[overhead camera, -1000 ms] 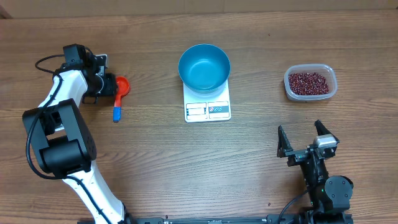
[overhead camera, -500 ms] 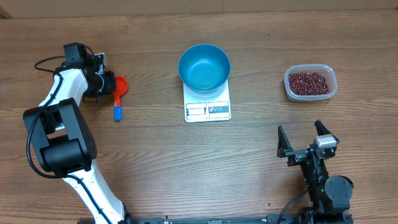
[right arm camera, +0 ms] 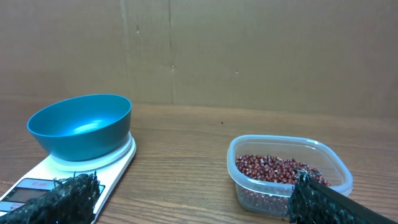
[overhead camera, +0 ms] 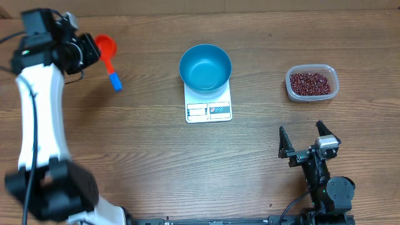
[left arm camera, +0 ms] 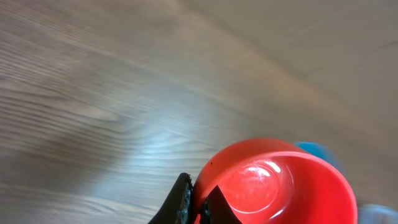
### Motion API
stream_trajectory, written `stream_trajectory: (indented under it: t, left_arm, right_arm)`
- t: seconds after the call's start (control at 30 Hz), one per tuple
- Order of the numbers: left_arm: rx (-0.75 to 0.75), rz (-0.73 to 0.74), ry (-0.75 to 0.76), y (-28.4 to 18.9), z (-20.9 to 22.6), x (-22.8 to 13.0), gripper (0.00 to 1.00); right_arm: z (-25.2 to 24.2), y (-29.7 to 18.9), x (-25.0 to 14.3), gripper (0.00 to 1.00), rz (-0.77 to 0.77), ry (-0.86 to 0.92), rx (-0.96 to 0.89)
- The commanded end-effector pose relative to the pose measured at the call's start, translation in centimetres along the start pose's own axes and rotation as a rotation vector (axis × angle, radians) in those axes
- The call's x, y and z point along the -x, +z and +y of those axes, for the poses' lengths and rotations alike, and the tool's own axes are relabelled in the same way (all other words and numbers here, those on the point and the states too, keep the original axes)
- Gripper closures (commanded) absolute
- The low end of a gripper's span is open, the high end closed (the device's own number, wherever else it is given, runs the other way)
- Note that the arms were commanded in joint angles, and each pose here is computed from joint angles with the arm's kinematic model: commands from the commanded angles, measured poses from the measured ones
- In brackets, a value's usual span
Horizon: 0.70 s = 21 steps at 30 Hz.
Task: Scoop item into bowl and weigh 150g on scale
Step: 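Lift the red scoop with the left gripper and carry it over the scale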
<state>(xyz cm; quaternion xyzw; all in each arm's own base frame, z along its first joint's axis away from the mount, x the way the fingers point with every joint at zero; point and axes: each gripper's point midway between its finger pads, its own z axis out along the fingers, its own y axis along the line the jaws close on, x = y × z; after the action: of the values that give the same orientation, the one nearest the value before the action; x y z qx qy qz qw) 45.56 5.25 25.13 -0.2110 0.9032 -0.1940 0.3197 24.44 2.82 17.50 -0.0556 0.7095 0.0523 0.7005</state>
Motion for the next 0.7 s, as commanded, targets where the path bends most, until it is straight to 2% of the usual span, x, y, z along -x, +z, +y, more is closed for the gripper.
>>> stream_trajectory:
  t: [0.0,0.13,0.33,0.53,0.67]
  left_arm:
    - [-0.129,0.024,-0.166,-3.5,-4.5,-1.4,0.96]
    - [-0.145,0.087,-0.200,-4.7,-7.1,-4.0,0.96]
    - [-0.143,0.199,-0.172,-3.3,-11.3,-8.4,0.96]
    - [-0.072,0.217,-0.230,-2.2,-14.2,-11.6,0.96]
    - [-0.030,0.185,-0.215,-1.5,-16.0,-13.1,0.96]
  right_arm:
    - [0.2,0.0,-0.2,0.00,-0.001,-0.001,0.007]
    - [0.2,0.0,-0.2,0.00,-0.001,-0.001,0.007]
    - [0.2,0.0,-0.2,0.00,-0.001,-0.001,0.007]
    - [0.3,0.0,-0.2,0.00,-0.002,-0.001,0.016]
    - [2.0,-0.1,0.0,0.00,-0.010,-0.002,0.112]
